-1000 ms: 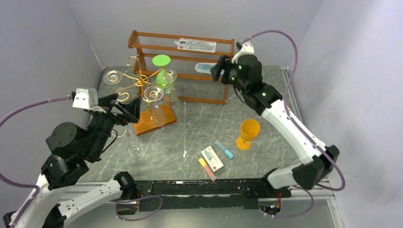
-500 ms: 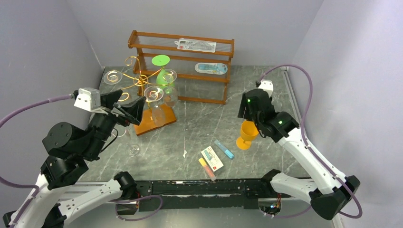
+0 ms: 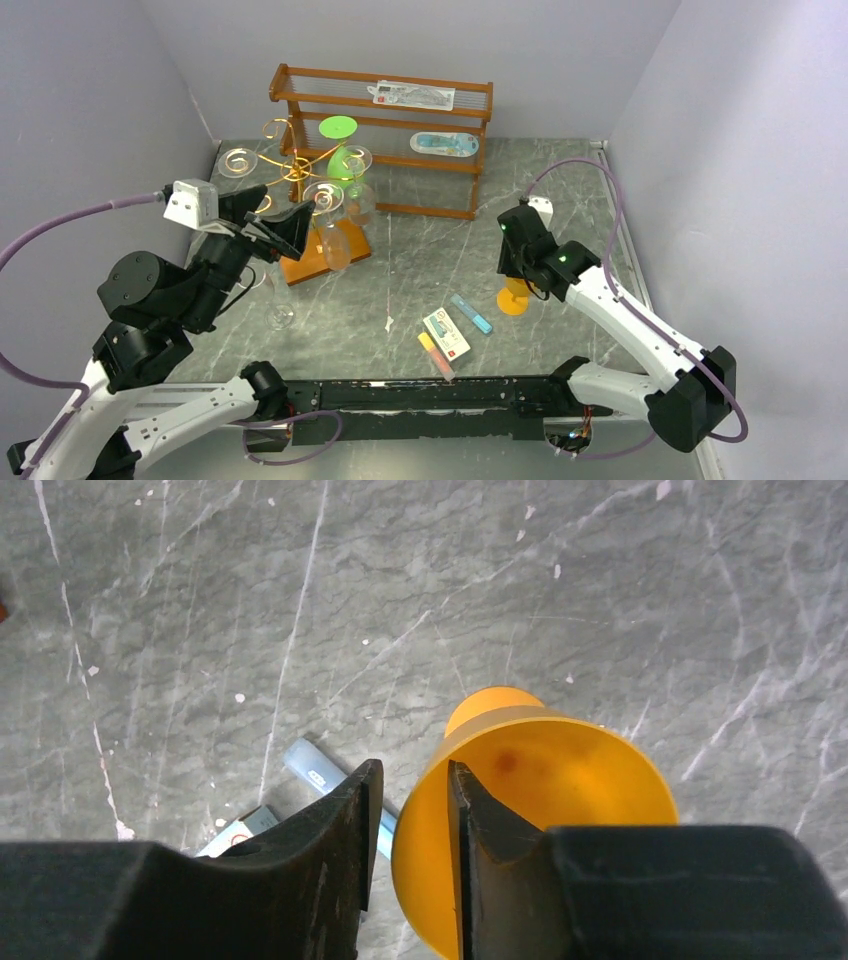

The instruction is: Place the wine glass upside down on the wine glass rack

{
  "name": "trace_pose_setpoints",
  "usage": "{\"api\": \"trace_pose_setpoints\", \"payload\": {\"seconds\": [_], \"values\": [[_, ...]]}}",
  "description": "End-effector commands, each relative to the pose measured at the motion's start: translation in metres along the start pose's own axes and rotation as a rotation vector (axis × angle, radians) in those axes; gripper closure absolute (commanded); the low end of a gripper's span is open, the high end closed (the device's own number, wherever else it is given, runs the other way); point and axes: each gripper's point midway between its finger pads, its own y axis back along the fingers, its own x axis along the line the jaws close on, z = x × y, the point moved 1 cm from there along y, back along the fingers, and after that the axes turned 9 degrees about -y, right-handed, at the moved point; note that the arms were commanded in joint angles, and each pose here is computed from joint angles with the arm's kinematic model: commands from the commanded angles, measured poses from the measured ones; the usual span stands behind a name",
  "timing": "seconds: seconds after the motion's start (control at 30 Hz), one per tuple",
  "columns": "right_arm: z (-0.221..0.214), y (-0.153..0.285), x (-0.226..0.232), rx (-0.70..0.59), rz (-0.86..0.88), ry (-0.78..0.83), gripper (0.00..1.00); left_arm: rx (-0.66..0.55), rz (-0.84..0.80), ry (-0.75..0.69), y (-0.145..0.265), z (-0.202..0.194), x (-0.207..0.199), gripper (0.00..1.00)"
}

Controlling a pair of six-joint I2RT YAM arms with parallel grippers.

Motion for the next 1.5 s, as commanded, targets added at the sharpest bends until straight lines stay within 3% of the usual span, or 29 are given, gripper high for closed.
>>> {"api": "trace_pose_setpoints", "payload": {"seconds": [0.0, 0.27, 0.57, 0.87, 1.07, 1.47], "values": [[-0.005, -0.008, 0.006, 0.015, 0.018, -0.027, 0.69, -0.011, -0.004, 0.020, -0.006, 0.001, -0.004, 0.07], [0.008, -0.005, 0.010, -0.017, 0.020, -0.013, 1.00, 0.005, 0.023, 0.044, -0.011, -0.010, -0.004, 0.08], [0.069, 0.038, 0.041, -0.234, 0.216, -0.030, 1.00, 0.011, -0.009, 0.101, -0.025, -0.012, -0.018, 0.07], [0.134, 0.136, 0.068, -0.673, 0.669, -0.176, 1.00, 0.038, -0.087, 0.253, -0.038, -0.008, -0.044, 0.04], [0.148, 0.223, 0.095, -0.922, 1.046, -0.020, 1.00, 0.060, -0.152, 0.416, -0.051, -0.005, -0.069, 0.04], [0.163, 0.298, 0.124, -1.084, 1.420, -0.017, 1.00, -0.007, -0.315, 0.760, -0.073, 0.011, -0.114, 0.07]]}}
